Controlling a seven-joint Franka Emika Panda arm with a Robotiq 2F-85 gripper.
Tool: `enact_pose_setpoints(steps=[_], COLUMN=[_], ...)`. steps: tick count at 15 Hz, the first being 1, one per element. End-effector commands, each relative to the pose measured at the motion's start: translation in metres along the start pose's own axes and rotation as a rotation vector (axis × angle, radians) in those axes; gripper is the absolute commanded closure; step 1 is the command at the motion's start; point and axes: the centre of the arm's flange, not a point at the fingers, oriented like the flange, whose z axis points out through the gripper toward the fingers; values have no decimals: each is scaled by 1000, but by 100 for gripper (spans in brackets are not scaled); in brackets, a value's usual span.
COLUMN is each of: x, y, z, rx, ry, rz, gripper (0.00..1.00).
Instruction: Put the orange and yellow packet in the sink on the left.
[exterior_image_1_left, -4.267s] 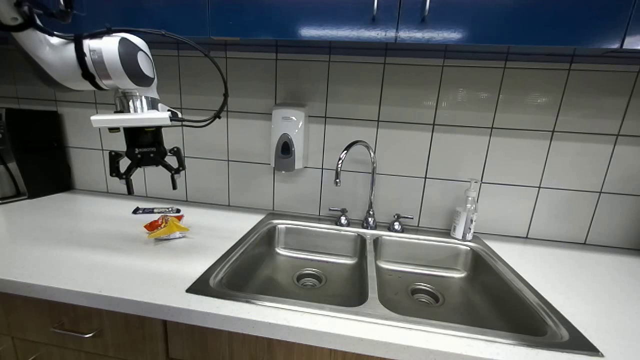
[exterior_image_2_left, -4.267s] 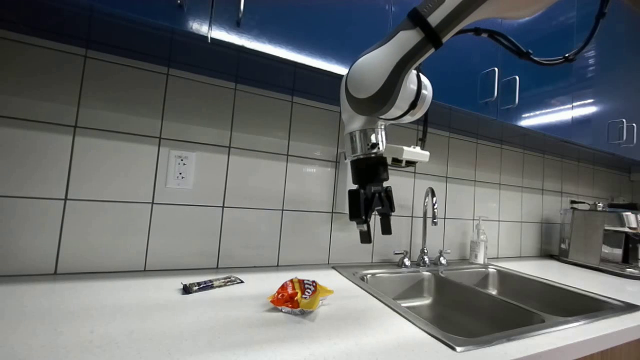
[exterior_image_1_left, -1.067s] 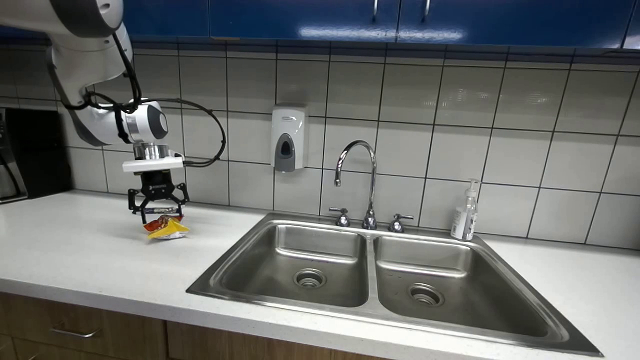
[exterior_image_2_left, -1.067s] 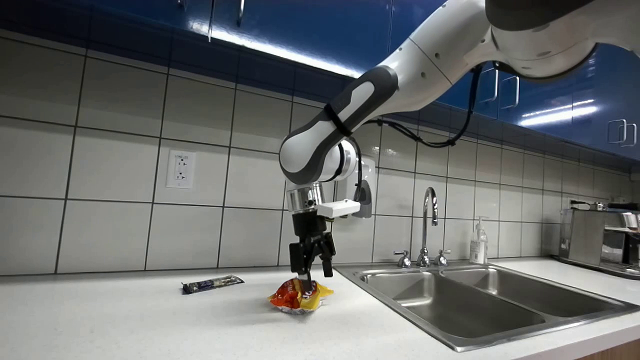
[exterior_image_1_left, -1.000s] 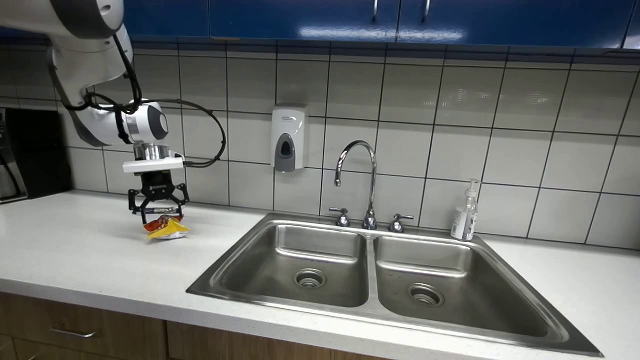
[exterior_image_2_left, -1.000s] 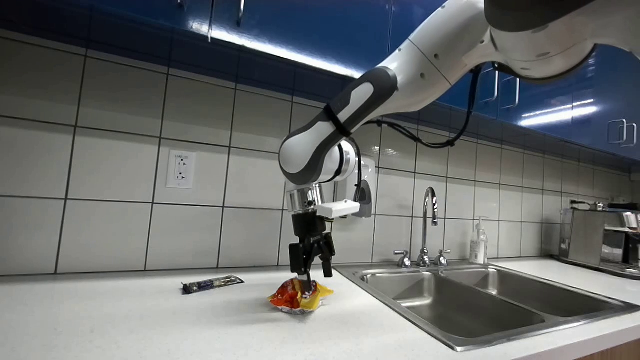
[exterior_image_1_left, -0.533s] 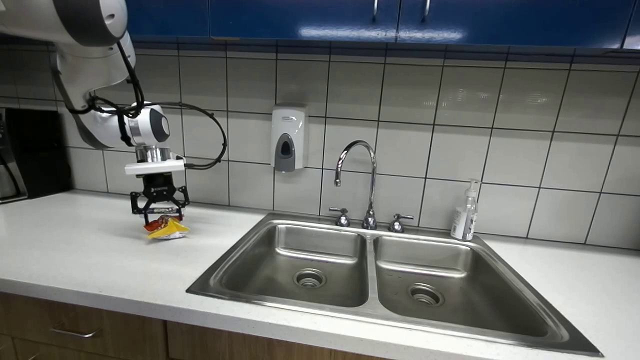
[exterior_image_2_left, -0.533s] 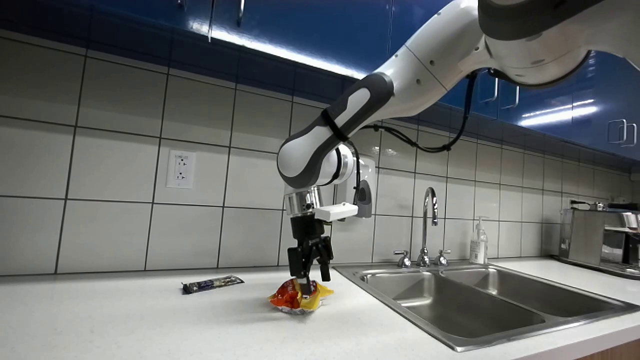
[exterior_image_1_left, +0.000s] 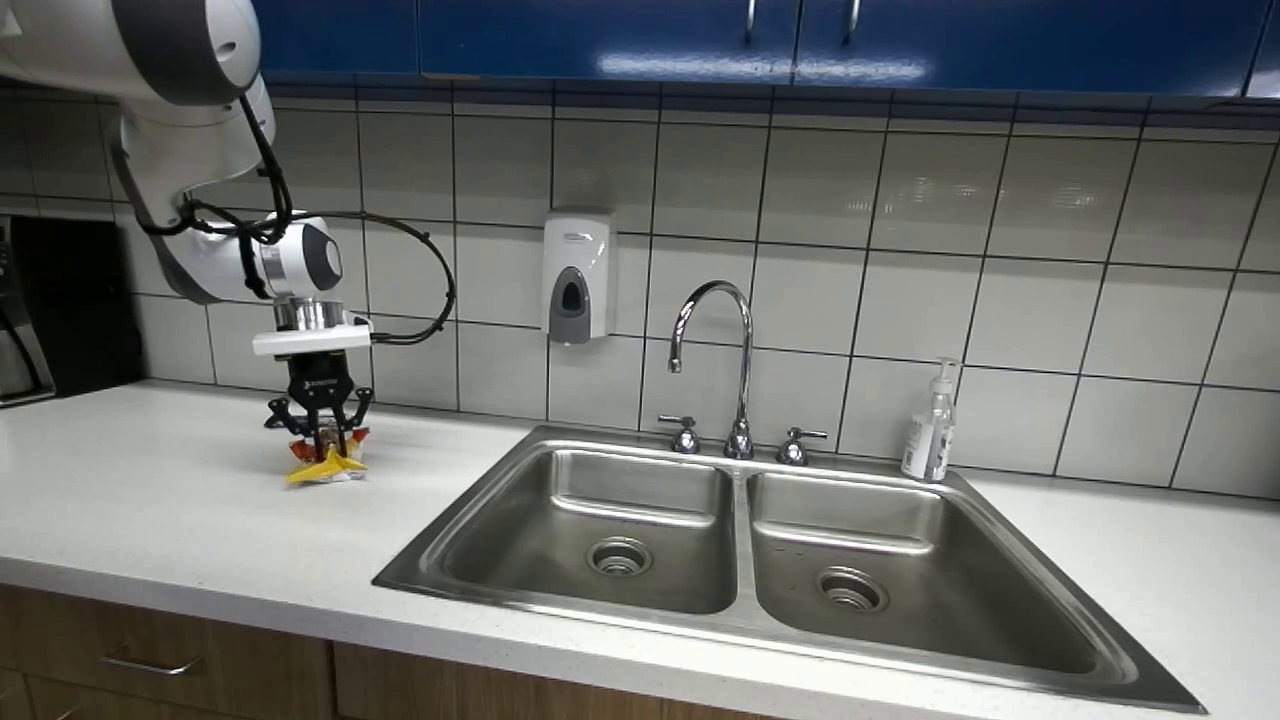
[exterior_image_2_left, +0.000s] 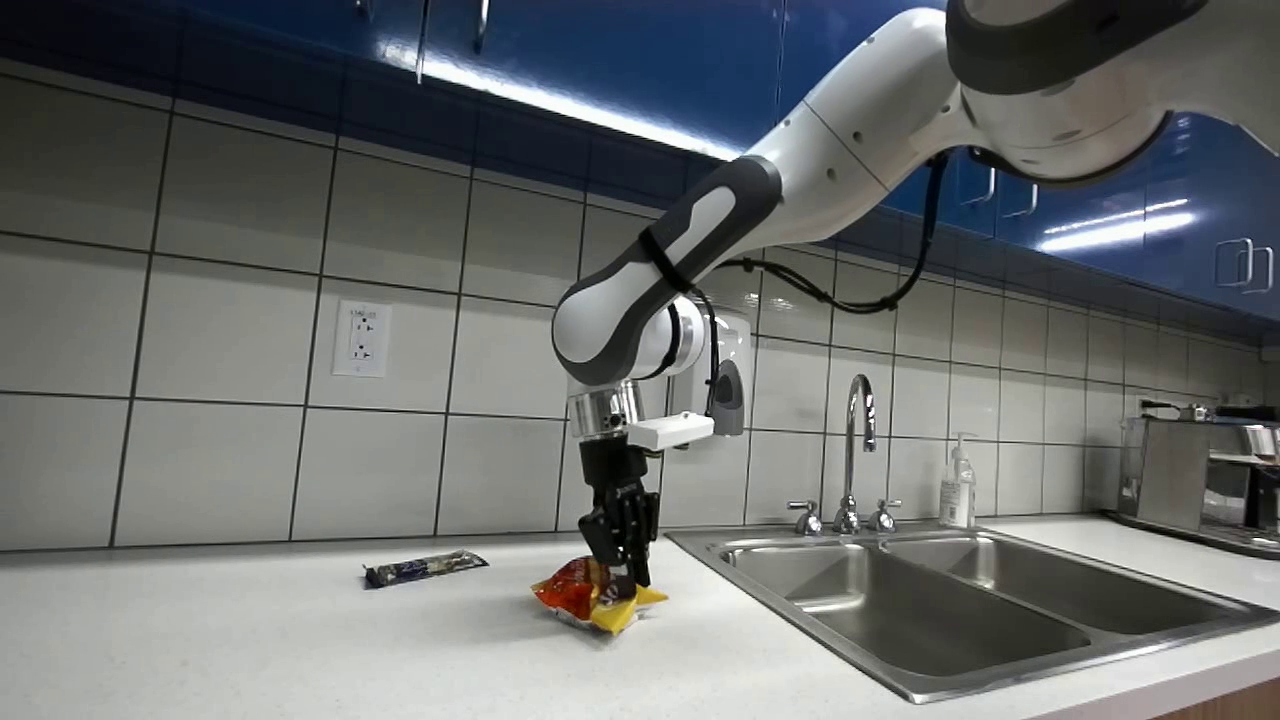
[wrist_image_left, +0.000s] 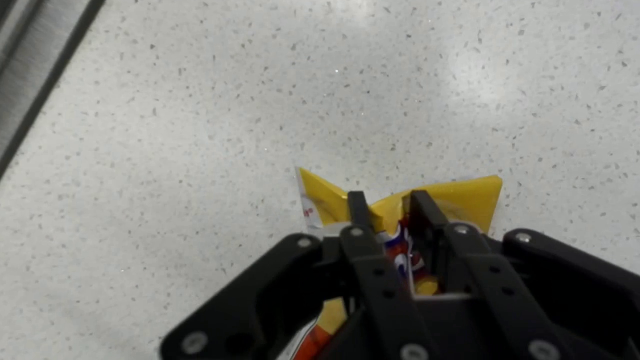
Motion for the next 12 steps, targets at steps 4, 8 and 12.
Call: enact_pose_setpoints(steps=[4,8,12], x=[7,5,-6], y=[5,7,11], z=[-8,-10,-29], rx=[-15,-14,-15], ry=[-13,-10,19], rz=[-12,-9,-6], gripper=[100,100,100])
